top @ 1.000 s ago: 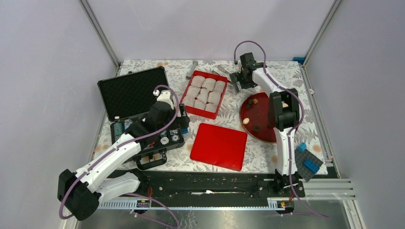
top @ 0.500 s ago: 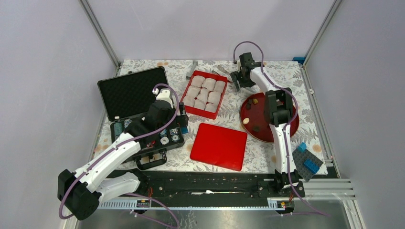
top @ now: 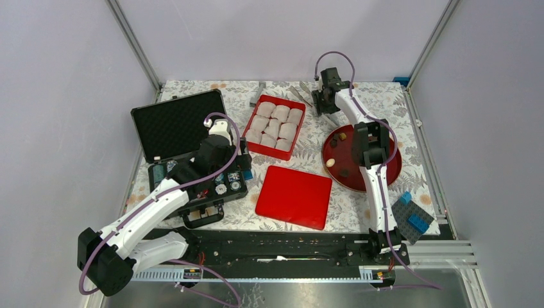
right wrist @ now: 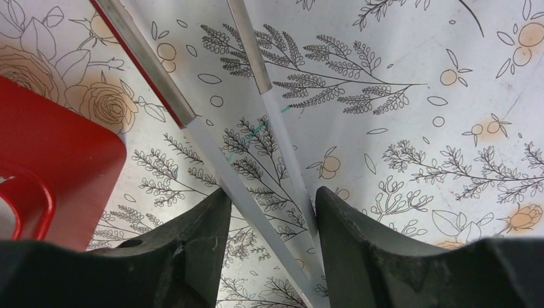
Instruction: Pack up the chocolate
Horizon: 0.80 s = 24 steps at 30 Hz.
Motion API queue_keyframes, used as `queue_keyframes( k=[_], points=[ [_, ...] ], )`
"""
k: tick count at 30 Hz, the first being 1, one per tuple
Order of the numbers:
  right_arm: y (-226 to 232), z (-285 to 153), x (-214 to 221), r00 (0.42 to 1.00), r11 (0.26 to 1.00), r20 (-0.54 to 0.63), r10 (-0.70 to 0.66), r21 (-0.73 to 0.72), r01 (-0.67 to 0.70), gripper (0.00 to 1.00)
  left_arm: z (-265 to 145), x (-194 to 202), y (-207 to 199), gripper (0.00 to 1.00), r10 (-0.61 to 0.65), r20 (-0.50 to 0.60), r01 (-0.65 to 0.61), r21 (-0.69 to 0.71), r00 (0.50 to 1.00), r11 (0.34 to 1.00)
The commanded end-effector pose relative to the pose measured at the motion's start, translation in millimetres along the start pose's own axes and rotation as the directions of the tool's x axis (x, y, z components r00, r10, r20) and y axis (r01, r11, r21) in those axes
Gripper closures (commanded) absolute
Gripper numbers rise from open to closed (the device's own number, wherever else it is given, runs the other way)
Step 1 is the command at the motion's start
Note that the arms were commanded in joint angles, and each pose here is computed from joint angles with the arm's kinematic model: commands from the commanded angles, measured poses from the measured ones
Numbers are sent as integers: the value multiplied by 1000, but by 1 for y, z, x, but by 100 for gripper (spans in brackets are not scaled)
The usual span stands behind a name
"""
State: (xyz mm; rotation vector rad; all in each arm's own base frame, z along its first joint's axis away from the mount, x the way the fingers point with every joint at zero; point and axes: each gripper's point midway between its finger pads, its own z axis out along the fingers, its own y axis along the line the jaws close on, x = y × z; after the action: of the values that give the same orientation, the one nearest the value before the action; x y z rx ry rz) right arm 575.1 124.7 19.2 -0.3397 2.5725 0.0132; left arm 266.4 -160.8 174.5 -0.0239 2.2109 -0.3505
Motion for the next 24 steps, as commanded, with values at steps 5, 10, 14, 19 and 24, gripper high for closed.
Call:
queue_keyframes(
  k=[5,10,14,19,24],
  points=[
    [3,-14,-1,985,985,5,172,1,-172,45,-3,-18,-6,1,-14,49,14,15,999,1000],
    [11,-19,4,943,943,-3,333,-5,-333,45,-2,-16,-7,1,-20,42,20,16,999,1000],
    [19,-19,3,921,920,2,389,-38,-389,46,-4,-15,-6,1,-23,44,22,21,999,1000],
    [30,-24,1,901,898,-11,433,-85,-432,43,-6,-17,-3,1,-24,58,23,13,998,1000],
    [38,-33,-5,903,898,11,430,-113,-426,26,-4,-15,-5,1,-24,47,24,16,999,1000]
  ],
)
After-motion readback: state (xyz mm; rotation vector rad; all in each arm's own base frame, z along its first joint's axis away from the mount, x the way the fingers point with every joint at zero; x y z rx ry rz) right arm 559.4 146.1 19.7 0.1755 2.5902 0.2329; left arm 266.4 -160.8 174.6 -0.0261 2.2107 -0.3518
